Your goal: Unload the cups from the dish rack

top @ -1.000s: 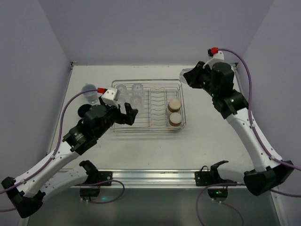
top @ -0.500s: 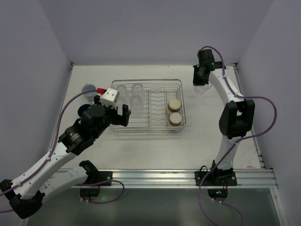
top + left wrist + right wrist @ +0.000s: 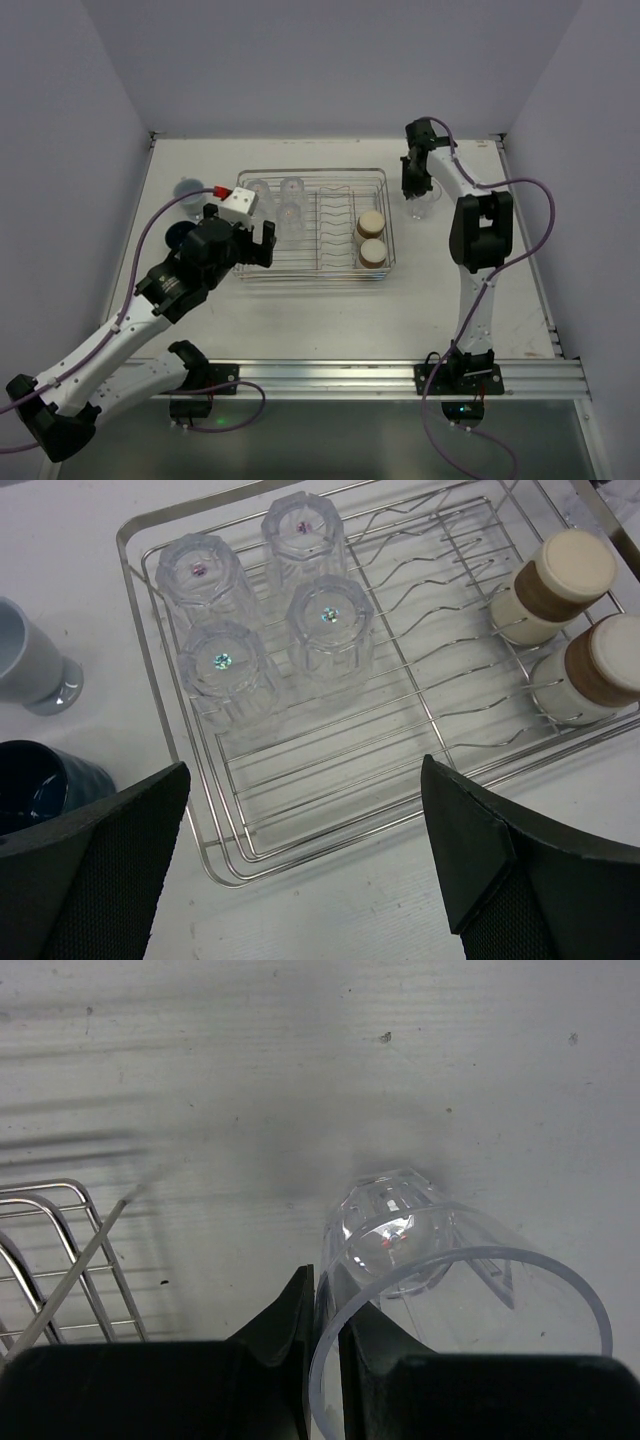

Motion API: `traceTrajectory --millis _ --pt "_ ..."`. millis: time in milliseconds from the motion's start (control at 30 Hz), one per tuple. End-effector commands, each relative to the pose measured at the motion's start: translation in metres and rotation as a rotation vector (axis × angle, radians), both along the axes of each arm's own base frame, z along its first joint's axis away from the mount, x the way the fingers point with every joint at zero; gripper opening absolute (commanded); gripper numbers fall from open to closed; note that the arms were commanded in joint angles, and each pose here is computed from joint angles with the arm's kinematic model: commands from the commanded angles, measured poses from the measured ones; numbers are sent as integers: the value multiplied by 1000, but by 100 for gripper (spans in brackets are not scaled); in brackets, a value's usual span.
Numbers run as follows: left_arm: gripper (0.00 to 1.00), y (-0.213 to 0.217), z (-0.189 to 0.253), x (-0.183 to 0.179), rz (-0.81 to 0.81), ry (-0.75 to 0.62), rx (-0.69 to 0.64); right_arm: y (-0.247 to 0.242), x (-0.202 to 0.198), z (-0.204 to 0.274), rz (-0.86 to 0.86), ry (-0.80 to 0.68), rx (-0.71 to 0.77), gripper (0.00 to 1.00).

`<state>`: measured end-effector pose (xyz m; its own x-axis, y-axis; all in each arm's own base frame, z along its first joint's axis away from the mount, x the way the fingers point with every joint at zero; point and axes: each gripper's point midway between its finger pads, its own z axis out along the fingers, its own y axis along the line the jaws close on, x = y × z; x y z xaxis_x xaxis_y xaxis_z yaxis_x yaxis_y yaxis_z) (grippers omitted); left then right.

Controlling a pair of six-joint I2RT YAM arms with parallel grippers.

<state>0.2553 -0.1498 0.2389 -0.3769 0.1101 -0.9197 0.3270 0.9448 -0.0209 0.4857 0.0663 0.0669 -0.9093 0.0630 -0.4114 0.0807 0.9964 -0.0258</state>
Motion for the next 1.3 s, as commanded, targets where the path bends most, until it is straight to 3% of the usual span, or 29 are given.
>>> traceTrajectory --millis 0,167,267,300,433,533,567,667,800,933,1067,1267 --pt "100 1 5 9 8 -26 -6 -3 8 15 16 -30 -25 5" --pt "100 14 7 16 85 -8 47 -3 5 12 24 -27 -22 24" --pt "100 11 14 18 86 -6 36 -3 5 24 19 -60 -20 41" --pt "100 7 13 18 76 5 27 -3 7 31 16 -79 -13 51" --pt "100 -6 24 22 43 15 -14 14 8 75 33 -207 93 73" --pt "100 -22 33 29 14 26 -45 23 1 112 35 -307 168 80" --pt "100 -25 35 31 7 38 -46 25 -6 138 41 -368 192 80" --pt "99 -39 41 45 5 38 -61 41 -23 154 62 -436 310 81" --pt "98 -55 15 69 30 104 -16 57 -65 207 99 -619 471 81" --pt "99 -67 5 92 52 122 0 76 -104 206 165 -658 605 81" --pt "99 -77 -5 113 46 155 10 80 -128 209 193 -691 631 81" --pt "99 -71 -60 134 104 250 76 78 -146 219 214 -746 642 81"
